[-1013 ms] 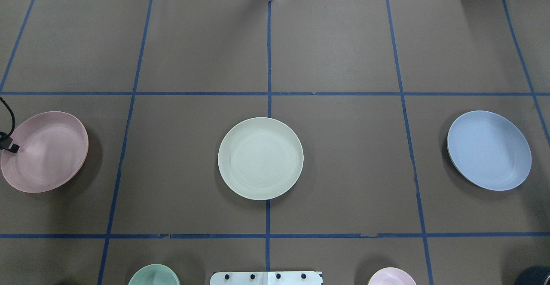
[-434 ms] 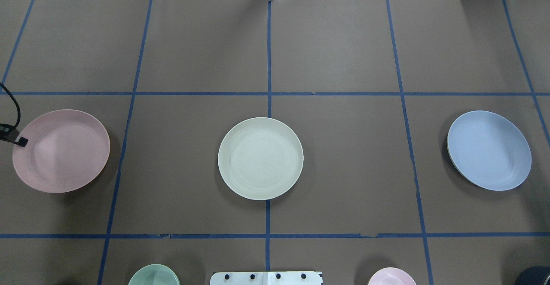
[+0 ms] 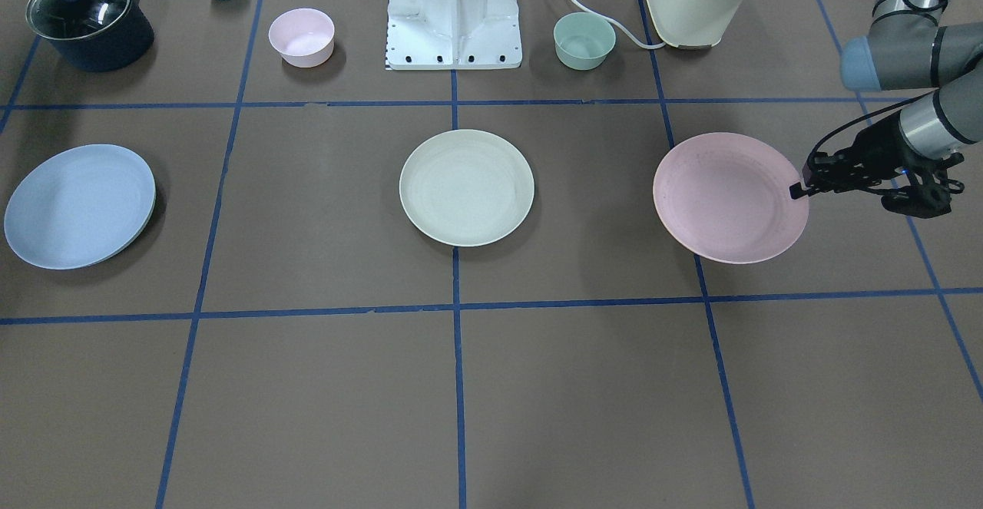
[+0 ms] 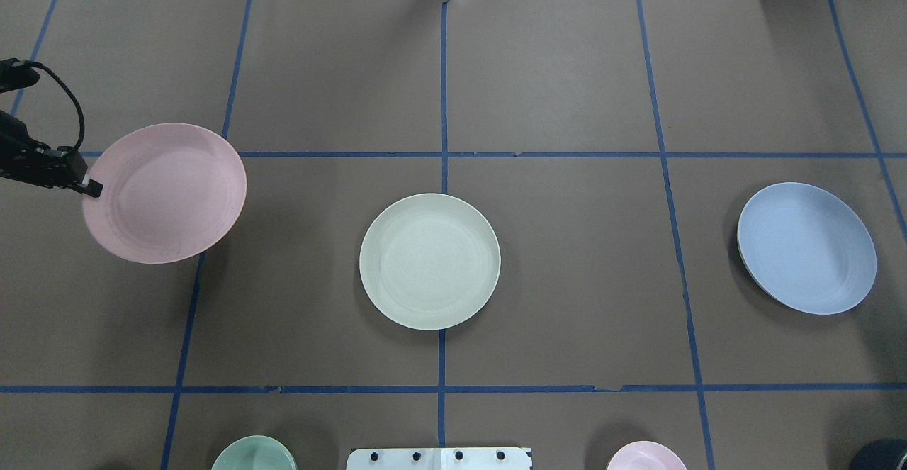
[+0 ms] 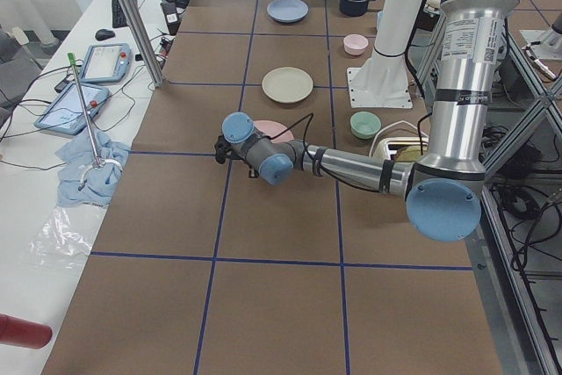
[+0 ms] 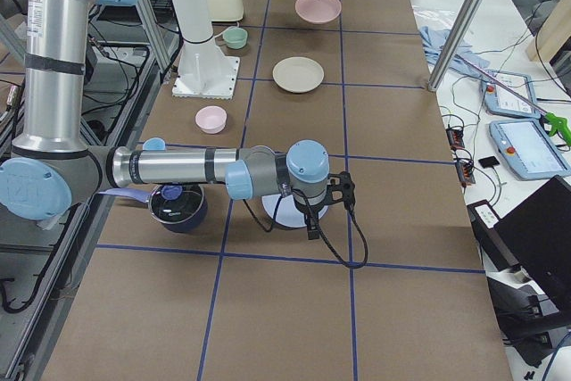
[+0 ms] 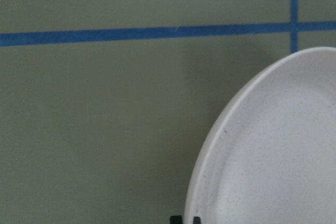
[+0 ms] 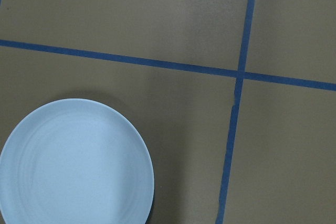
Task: Stack three plates with pink and blue
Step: 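Lift the pink plate with the left gripper and carry it over the cream plate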
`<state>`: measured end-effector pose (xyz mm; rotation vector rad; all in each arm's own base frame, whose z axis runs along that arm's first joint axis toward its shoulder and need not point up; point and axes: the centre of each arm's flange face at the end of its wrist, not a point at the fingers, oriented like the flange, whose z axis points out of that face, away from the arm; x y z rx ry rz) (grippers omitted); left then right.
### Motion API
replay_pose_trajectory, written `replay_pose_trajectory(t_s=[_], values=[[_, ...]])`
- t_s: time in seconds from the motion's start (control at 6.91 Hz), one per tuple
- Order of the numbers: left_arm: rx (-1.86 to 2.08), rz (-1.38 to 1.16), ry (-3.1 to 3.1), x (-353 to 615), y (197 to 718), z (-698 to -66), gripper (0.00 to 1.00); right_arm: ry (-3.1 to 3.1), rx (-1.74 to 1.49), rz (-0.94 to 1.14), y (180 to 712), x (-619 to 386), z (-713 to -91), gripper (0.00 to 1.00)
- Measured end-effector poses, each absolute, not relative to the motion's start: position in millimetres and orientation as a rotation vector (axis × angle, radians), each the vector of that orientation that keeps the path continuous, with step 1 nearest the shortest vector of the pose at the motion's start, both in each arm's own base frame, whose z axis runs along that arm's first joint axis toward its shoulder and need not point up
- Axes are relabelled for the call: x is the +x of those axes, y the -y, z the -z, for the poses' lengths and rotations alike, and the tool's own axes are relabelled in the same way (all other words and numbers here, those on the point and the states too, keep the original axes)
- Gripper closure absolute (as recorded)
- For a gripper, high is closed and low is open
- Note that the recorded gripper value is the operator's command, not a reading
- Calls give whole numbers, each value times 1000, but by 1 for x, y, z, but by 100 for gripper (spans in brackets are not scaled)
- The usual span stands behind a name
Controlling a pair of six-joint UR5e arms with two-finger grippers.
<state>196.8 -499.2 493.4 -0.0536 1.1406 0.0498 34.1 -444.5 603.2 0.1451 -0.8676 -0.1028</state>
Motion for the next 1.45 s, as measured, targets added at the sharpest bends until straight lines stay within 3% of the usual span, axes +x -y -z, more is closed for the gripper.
replay_pose_trajectory(t_s=[0.72, 1.45], values=[[-201, -14, -1231, 383, 453, -305, 100, 871, 154, 158, 450, 10, -593, 0], [-194, -60, -1220, 455, 430, -281, 100, 876, 139, 157, 450, -2, -590, 0]])
